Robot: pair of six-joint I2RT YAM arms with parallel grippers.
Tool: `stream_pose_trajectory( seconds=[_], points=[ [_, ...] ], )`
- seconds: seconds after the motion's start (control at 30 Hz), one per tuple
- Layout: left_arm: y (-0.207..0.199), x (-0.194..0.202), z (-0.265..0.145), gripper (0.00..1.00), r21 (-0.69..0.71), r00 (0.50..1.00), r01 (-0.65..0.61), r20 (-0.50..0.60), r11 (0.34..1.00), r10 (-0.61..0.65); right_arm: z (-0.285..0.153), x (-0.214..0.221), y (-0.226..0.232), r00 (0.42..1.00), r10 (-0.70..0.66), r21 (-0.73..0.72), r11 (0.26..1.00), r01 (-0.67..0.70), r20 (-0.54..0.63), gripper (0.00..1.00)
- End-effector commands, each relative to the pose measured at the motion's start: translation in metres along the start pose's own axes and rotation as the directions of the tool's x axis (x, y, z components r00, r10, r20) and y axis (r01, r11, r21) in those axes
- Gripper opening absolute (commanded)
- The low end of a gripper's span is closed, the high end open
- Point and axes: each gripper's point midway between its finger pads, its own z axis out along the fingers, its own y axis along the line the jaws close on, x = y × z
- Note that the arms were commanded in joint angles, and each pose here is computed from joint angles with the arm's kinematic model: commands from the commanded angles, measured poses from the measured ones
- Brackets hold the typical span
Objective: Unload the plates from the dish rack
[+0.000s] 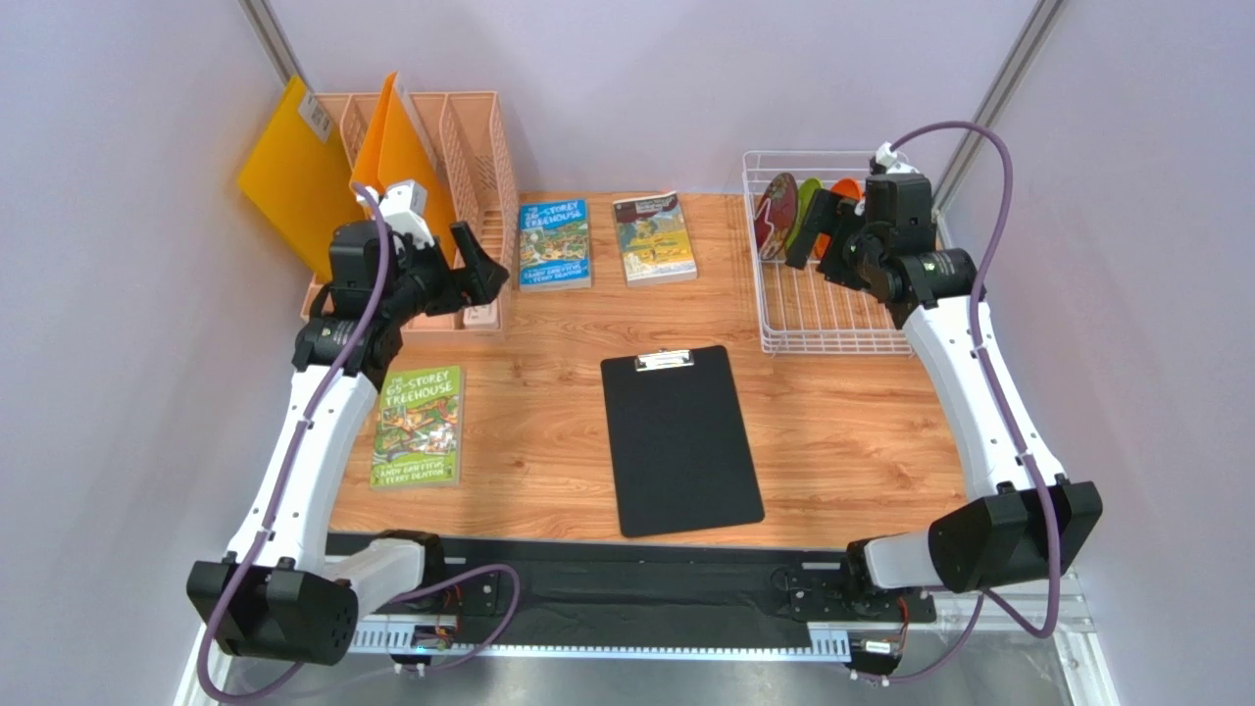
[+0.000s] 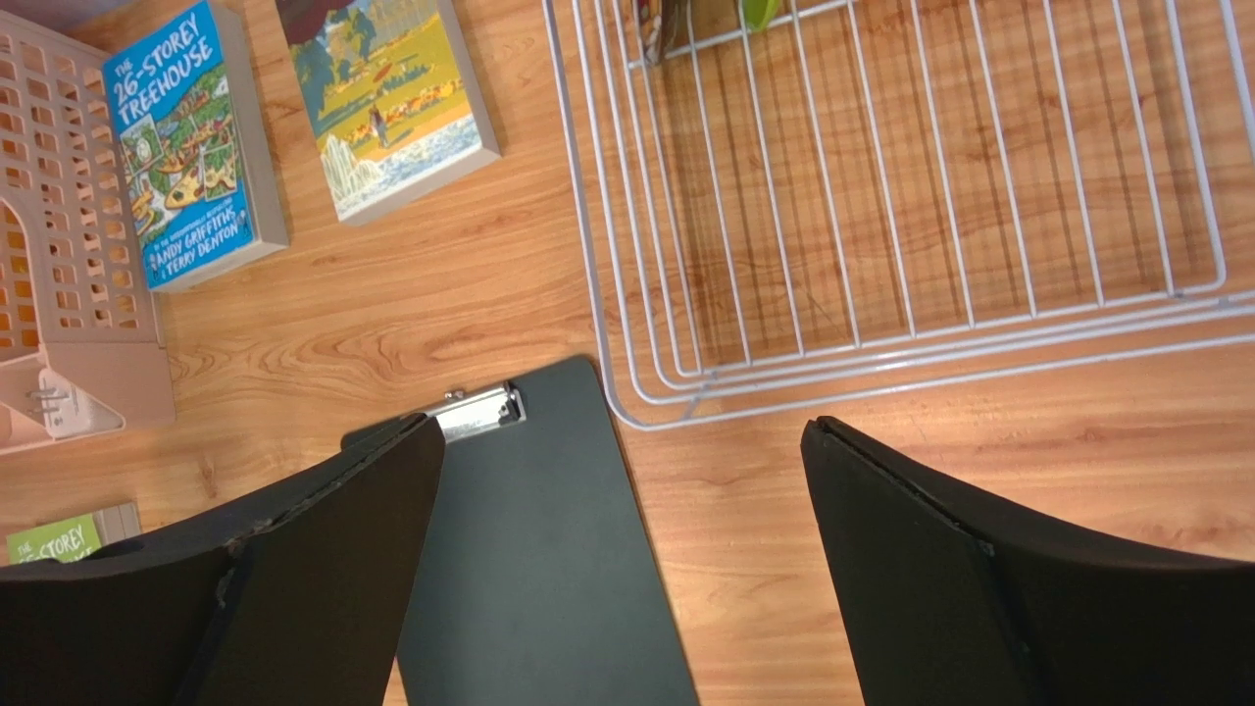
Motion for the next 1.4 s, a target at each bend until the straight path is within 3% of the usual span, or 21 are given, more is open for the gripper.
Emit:
stream_pose_trajectory(
  seconds=[0.0,0.07,0.13,0.2,0.4,0.57,0.7,0.97,1.37],
  points=[
    [0.009,-0.02,0.003,0.99,-0.065,0.998,0.01,0.062,0.998,-0.006,-0.015,-0.05,0.023,0.988,-0.04,-0.082,0.995,0.053,0.151,1.0],
    [0.019,-0.01,0.012,1.0,-0.095,0.996,0.076,0.041,0.993,-0.073,-0.006,-0.048,0.04,0.986,-0.089,-0.178,0.978,0.113,0.141,1.0],
    [0.016,-0.014,0.02,1.0,-0.02,0.993,0.108,0.053,0.994,-0.106,0.002,-0.056,0.041,0.976,-0.145,-0.165,0.971,0.172,0.163,1.0],
    [0.018,-0.005,0.03,0.99,0.005,0.993,0.121,0.012,0.993,-0.121,0.026,-0.056,0.033,0.975,-0.19,-0.114,0.973,0.203,0.118,1.0],
    [0.012,0.003,0.052,1.0,0.092,0.992,0.12,0.014,0.988,-0.122,0.079,-0.097,0.018,0.965,-0.225,0.076,0.973,0.216,0.135,0.97],
    [0.003,0.011,0.075,1.0,0.071,0.998,0.061,-0.009,0.996,-0.061,0.129,-0.101,0.015,0.966,-0.248,0.128,0.963,0.238,0.072,0.89],
    [-0.011,0.022,0.091,1.0,0.016,0.999,-0.041,-0.023,0.999,0.041,0.154,-0.114,0.014,0.96,-0.263,0.164,0.956,0.245,0.095,0.75],
    [-0.016,0.032,0.105,0.99,-0.046,0.99,-0.139,-0.035,0.989,0.138,0.2,-0.098,-0.002,0.955,-0.294,0.212,0.937,0.279,0.039,0.72],
    [-0.007,0.042,0.114,1.0,-0.111,0.983,-0.182,-0.042,0.977,0.178,0.239,-0.075,-0.021,0.947,-0.32,0.231,0.92,0.317,-0.027,0.66]
  ],
)
